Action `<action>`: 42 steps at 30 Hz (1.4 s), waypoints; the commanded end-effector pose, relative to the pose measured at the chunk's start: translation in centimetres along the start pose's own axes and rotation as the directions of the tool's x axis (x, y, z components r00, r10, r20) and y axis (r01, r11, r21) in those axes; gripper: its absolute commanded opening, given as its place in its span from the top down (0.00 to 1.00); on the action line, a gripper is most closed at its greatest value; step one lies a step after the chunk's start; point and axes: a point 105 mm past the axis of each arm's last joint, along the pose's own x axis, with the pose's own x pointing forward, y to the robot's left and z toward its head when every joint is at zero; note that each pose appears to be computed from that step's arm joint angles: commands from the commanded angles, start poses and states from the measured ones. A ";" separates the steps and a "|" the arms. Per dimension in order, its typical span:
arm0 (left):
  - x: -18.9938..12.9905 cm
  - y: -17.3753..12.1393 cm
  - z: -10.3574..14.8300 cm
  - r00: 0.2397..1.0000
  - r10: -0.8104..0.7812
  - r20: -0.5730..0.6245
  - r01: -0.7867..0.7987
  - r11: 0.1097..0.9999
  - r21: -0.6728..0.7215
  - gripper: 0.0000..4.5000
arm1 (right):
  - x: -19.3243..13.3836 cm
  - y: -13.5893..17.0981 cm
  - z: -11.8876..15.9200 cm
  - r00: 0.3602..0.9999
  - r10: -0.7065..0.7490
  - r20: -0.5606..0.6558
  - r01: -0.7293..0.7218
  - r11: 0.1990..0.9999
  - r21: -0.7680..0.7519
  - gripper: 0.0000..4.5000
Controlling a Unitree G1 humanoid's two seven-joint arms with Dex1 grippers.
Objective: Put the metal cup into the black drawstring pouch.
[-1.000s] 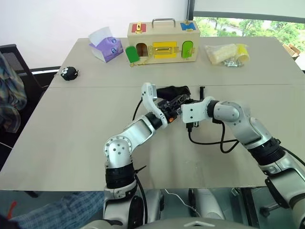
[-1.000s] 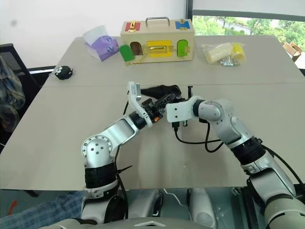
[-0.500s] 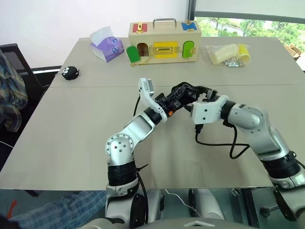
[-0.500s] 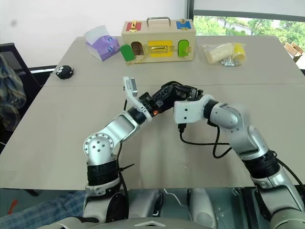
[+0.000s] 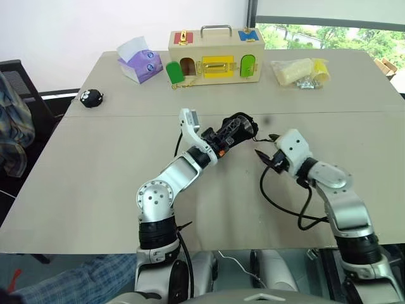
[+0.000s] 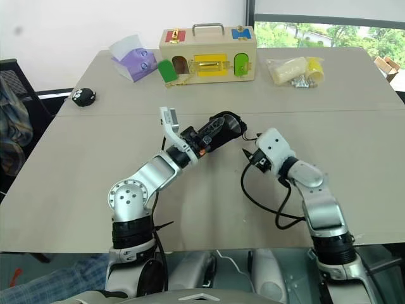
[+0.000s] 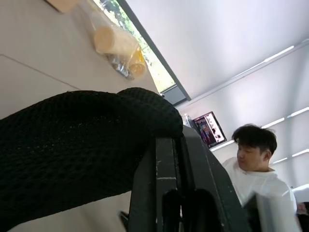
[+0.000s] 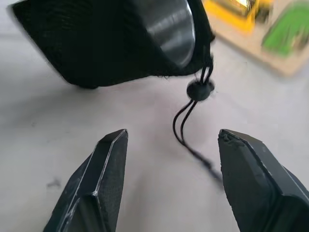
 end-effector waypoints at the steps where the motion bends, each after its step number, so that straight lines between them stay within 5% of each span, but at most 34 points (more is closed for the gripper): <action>1: -0.3 -1.1 0.1 0.999 -0.053 0.004 0.053 0.999 0.010 1.00 | 1.5 -2.5 -0.2 0.996 -0.086 0.008 0.085 0.995 0.047 0.33; 13: -0.6 -0.9 0.1 0.999 -0.032 0.023 0.032 0.999 0.010 1.00 | 3.5 -4.6 -5.4 0.973 0.054 -0.222 -0.023 0.990 0.137 0.33; 17: -0.8 -0.7 0.2 0.999 -0.019 0.035 0.018 1.000 0.010 1.00 | 3.2 -3.8 -5.9 0.963 0.105 -0.246 -0.076 0.989 0.127 0.62; 20: -0.8 -0.6 0.2 0.999 -0.015 0.041 0.015 1.000 0.008 1.00 | 2.9 -3.8 -6.2 0.960 0.099 -0.261 -0.081 0.994 0.079 0.95; 25: -0.8 -0.6 0.2 0.999 -0.014 0.042 0.013 1.000 0.006 1.00 | 2.4 -4.3 -5.9 0.968 0.057 -0.246 -0.046 0.998 0.050 0.99; 29: -1.2 -0.5 0.3 0.999 -0.016 0.050 0.017 0.999 -0.030 1.00 | 1.0 -8.0 0.1 0.991 -0.132 -0.013 0.132 0.991 -0.017 0.99; 33: -1.5 -0.5 0.8 0.998 -0.018 0.063 0.021 0.999 -0.037 1.00 | -1.0 -10.6 7.6 0.928 -0.258 0.267 0.276 0.960 -0.033 0.99; 42: -1.6 -1.3 1.8 0.990 -0.093 0.104 0.099 0.994 -0.053 1.00 | -3.6 -8.4 19.9 0.788 -0.176 0.590 0.257 0.965 -0.056 0.99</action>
